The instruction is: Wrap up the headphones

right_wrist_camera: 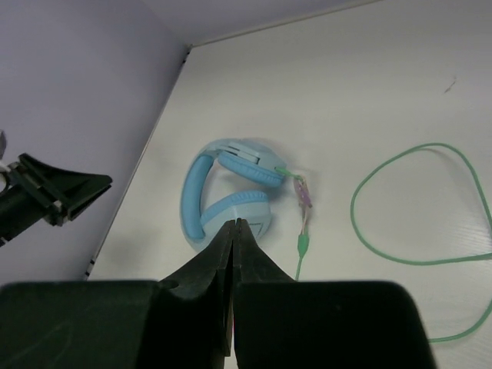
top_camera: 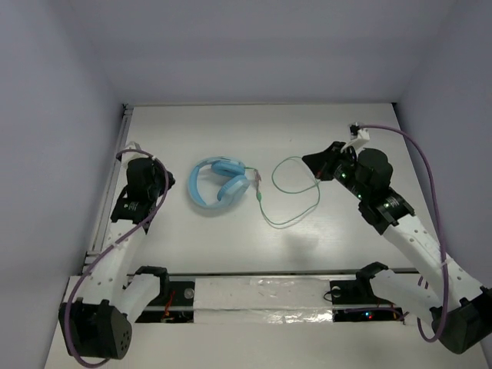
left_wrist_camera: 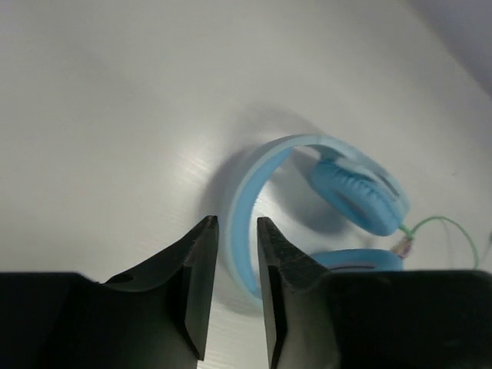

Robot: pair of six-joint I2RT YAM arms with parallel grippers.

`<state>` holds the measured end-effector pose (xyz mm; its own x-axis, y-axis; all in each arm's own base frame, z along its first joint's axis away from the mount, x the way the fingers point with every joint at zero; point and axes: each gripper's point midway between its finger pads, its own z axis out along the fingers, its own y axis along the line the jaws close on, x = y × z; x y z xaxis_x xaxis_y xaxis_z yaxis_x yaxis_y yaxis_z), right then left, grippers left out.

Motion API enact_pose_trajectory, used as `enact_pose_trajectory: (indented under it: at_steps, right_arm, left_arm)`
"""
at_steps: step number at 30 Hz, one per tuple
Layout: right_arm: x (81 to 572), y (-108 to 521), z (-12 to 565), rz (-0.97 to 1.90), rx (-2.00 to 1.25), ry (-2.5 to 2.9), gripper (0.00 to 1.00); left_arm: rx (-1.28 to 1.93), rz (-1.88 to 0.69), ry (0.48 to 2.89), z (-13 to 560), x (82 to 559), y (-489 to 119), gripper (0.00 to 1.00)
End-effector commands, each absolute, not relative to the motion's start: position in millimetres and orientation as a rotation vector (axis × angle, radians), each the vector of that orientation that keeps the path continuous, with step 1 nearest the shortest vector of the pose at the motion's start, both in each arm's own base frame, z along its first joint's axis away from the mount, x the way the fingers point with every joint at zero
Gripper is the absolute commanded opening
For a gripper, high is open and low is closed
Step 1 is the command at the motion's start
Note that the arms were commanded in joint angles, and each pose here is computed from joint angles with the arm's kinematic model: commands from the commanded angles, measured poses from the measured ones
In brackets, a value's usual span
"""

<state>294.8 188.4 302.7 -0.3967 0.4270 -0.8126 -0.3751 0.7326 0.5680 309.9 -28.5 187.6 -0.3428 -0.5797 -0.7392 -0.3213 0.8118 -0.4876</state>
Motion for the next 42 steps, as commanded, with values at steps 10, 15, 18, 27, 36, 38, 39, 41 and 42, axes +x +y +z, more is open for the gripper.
enact_pose_trajectory:
  at_steps: [10,15,18,27,36,38,39,41,42]
  right_arm:
    - [289.3,213.2,303.3,0.966,-0.055,1.725,0.57]
    - [291.0,215.8,297.4,0.97,-0.061,1.739,0.57]
    - [289.6,217.6,295.8,0.97,-0.065,1.744,0.58]
    - [292.3,217.4,293.9,0.963,-0.056,1.745,0.59]
    - [293.5,217.0,292.2,0.961,-0.047,1.748,0.59]
    - [293.0,216.7,292.5,0.961,-0.047,1.746,0.58]
    - [292.6,216.5,291.9,0.961,-0.047,1.748,0.59]
    - [292.1,216.4,291.5,0.965,-0.043,1.747,0.58]
    - [291.8,216.0,292.5,0.964,-0.042,1.744,0.58]
  left_arm:
    - [-0.722,-0.264,2.195,92.4,298.6,-49.8,0.67]
    - [-0.685,-0.243,2.282,61.1,302.1,-75.4,0.67]
    - [-0.699,-0.178,2.298,50.7,310.3,-70.7,0.66]
    - [-0.656,-0.075,2.343,29.3,333.6,-73.3,0.62]
    - [-0.635,-0.085,2.359,16.2,346.2,-83.3,0.52]
    - [-0.627,-0.073,2.365,12.6,347.9,-85.6,0.46]
    - [-0.625,-0.072,2.366,11.9,349.0,-85.9,0.45]
    - [-0.626,-0.044,2.369,9.9,350.8,-83.3,0.44]
    - [-0.611,-0.045,2.373,9.4,349.8,-86.6,0.35]
